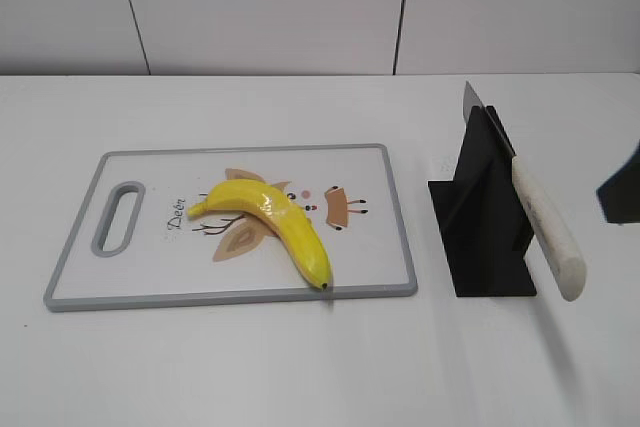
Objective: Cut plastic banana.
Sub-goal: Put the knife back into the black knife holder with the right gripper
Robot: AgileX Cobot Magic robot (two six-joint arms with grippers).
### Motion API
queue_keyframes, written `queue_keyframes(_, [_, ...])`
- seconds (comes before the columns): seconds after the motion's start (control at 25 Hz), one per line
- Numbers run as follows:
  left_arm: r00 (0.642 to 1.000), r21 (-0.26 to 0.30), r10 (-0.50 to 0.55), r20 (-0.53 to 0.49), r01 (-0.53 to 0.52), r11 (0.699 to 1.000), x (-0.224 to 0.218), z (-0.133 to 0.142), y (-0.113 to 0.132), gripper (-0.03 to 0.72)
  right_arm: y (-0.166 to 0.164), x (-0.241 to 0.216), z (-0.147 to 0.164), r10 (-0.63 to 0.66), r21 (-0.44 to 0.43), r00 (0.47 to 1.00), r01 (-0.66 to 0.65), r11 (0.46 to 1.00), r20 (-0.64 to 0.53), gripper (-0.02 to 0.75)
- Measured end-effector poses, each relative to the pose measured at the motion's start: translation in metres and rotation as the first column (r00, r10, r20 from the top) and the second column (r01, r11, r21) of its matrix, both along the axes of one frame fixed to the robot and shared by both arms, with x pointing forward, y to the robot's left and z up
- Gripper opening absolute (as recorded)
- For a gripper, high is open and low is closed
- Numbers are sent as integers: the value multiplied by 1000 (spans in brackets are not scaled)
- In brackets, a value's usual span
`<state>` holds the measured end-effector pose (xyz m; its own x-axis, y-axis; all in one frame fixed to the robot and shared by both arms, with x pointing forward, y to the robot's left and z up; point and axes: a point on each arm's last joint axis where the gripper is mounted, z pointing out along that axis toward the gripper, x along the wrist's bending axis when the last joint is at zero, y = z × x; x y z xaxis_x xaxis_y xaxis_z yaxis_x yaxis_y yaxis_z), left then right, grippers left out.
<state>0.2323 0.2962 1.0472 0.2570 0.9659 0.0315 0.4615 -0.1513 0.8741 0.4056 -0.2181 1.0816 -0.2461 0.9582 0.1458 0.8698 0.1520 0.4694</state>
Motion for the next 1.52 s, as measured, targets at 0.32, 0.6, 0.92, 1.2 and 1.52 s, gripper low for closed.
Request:
queue_keyframes(0.32, [1000,-1,0,1,0,1000,0,0,0,521,-40,-87,12,121,-1,961,-124,992,248,558])
queue_keyframes(0.6, [1000,-1,0,1,0,1000,0,0,0,513,-69,-151,-4,108,43,902,-138,990,419,557])
queue_keyframes(0.92, [1000,-1,0,1,0,1000,0,0,0,512,-84,-183,-24,87,68,851,-143,987,519,557])
queue_keyframes(1.2, [1000,-1,0,1,0,1000,0,0,0,500,-87,-182,-24,80,40,841,-120,992,535,524])
queue_keyframes(1.52, [1000,-1,26,2,-26,1000,0,0,0,490,-83,-180,-18,41,82,810,-109,991,586,504])
